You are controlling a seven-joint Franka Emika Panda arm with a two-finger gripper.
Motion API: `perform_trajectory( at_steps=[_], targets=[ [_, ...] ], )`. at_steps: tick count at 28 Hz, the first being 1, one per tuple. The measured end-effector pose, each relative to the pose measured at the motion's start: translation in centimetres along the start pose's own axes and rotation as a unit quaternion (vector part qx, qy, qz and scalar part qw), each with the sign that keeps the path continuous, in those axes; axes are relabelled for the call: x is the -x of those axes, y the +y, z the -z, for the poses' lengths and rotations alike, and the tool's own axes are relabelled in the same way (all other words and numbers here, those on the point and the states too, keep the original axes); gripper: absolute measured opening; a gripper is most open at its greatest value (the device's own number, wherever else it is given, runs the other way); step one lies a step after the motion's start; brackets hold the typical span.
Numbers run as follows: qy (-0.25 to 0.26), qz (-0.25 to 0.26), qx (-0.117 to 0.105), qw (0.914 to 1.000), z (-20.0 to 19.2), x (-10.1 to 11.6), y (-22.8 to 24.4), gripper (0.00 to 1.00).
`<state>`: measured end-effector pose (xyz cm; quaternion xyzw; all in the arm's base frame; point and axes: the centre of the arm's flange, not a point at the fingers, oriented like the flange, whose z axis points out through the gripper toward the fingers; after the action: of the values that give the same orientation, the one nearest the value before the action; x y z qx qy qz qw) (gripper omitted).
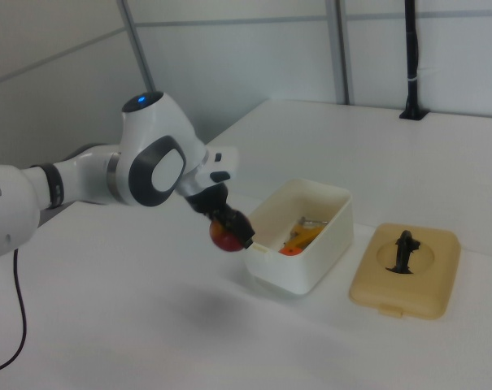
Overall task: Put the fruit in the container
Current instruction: 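Lift the red apple and carry it over the container, then release the apple into the container and raise the gripper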
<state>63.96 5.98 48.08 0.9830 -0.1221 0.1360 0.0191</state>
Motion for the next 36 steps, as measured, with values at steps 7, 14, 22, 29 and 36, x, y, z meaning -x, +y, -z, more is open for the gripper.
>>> perform_trajectory(
  at_steps=[7,14,22,29,36],
  targets=[
    [0.021,-0.059,-0.009,0.9980,-1.4,-3.5,0.6,0.89],
    [0.054,-0.100,-0.001,0.9935,-6.0,-5.2,-0.4,0.89],
    [0.065,-0.124,0.009,0.9901,-7.5,-5.7,-0.8,1.00],
    [0.075,-0.125,0.004,0.9893,-6.6,-6.3,-0.9,1.00],
    [0.015,-0.072,0.042,0.9964,-6.0,-5.1,0.1,1.00]
  ],
)
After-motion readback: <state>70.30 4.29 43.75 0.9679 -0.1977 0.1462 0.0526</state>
